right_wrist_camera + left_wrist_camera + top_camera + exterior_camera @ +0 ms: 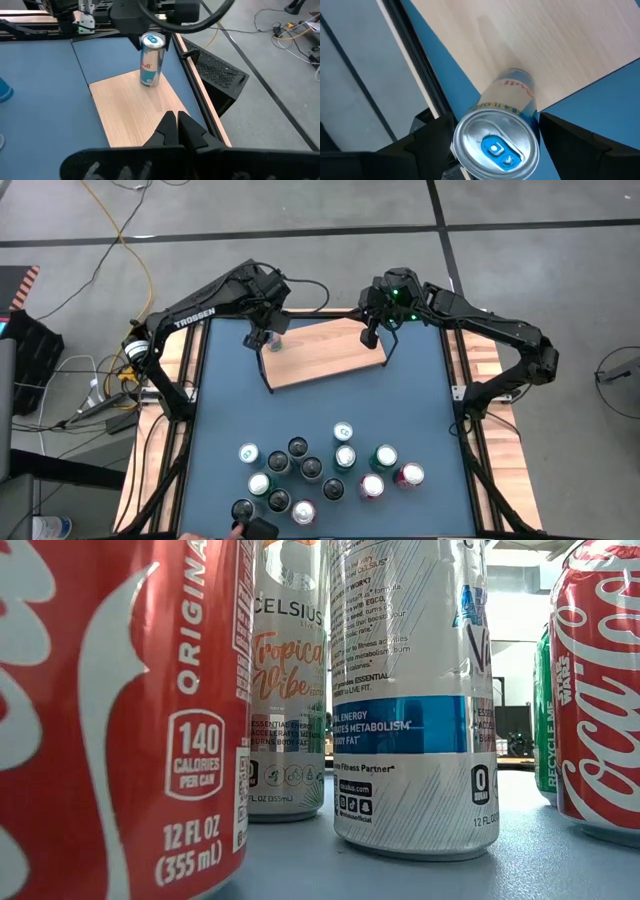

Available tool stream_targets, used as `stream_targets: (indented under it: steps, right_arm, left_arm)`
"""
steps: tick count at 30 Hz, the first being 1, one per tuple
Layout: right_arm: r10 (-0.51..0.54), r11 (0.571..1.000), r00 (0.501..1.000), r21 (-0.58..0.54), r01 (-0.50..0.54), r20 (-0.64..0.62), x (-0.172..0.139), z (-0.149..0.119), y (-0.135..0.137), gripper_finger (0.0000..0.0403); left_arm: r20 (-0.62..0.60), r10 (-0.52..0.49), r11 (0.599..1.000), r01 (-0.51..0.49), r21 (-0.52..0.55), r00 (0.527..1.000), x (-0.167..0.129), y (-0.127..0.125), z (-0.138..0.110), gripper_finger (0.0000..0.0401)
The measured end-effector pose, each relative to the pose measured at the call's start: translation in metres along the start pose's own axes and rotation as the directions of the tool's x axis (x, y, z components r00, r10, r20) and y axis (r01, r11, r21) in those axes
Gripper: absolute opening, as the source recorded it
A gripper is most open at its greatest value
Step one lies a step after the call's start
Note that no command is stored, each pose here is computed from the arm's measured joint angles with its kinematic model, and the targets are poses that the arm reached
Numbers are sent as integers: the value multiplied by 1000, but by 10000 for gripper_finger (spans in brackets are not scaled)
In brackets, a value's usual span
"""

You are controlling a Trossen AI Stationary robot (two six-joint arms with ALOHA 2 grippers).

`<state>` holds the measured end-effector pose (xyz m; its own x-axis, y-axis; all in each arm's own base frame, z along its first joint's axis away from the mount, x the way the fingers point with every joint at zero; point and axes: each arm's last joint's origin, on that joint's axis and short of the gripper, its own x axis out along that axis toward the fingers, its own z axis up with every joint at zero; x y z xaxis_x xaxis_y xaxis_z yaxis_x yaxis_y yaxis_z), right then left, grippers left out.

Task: Place canned beverage on shelf
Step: Put the right blue soda can on the shelf, then put the bottom blue soda can on the shelf aligned with the other blue soda can

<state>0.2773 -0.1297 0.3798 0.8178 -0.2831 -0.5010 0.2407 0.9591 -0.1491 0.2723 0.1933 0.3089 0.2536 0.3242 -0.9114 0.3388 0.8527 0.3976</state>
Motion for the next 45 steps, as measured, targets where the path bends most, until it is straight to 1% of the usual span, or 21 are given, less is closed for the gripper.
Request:
stream_targets:
  steps: [2,6,9,13,16,18,19,21,23,25,27,30,33,36,38,39,43,45]
  right_arm:
    - [8,1000,1000,-4,-8,6,0,0,0,14]
    - [2,1000,1000,0,-2,7,0,0,-2,49]
    - [-4,1000,1000,3,4,7,-1,0,-4,72]
    - [-9,1000,1000,15,9,6,-1,-1,-6,91]
    - [-8,1000,1000,18,8,7,-1,-1,-6,94]
    - [15,1000,1000,18,-15,12,-1,0,-5,95]
    - [37,999,999,18,-38,18,-1,0,-4,95]
    - [66,998,998,21,-66,24,-1,0,-3,95]
    - [68,997,997,20,-68,25,-1,0,-3,95]
    - [68,997,997,20,-69,25,-1,0,-3,95]
    - [66,998,998,21,-66,25,-1,0,-4,95]
    - [66,998,998,21,-66,25,-1,0,-4,95]
    - [65,998,998,23,-66,26,-1,0,-4,95]
    - [66,997,997,31,-66,26,-1,0,-4,95]
    - [66,996,997,50,-67,26,-1,0,-4,95]
    - [66,996,998,55,-67,25,-1,0,-4,95]
    - [67,996,997,55,-69,24,-1,0,-3,96]
    - [71,996,997,52,-72,24,-1,0,-2,96]
  left_arm:
    - [8,19,1000,-19,-2,1000,-3,1,0,283]
    - [24,43,999,-43,-9,999,-10,0,0,283]
    - [36,50,998,-48,-46,998,-15,-1,-1,284]
    - [45,68,989,-62,-138,997,-23,-2,-3,284]
    - [70,94,966,-74,-246,993,-37,-1,1,284]
    - [98,84,947,-49,-317,992,-52,-3,5,284]
    - [122,52,941,-8,-339,991,-63,-7,6,284]
    - [184,-13,928,80,-364,983,-90,-17,9,284]
    - [224,-60,908,146,-393,973,-118,-31,13,284]
    - [244,-87,884,188,-429,966,-144,-48,18,284]
    - [264,-101,864,216,-454,959,-163,-68,24,284]
    - [260,-98,849,217,-482,961,-180,-101,37,284]
    - [209,-84,829,185,-528,974,-186,-132,50,284]
    - [204,-81,809,184,-558,976,-191,-158,66,284]
    - [203,-91,777,197,-598,975,-190,-170,76,284]
    - [204,-99,751,208,-626,974,-190,-175,80,284]
    - [196,-126,640,231,-732,972,-189,-183,85,284]
    - [192,-133,574,233,-785,972,-188,-186,87,284]
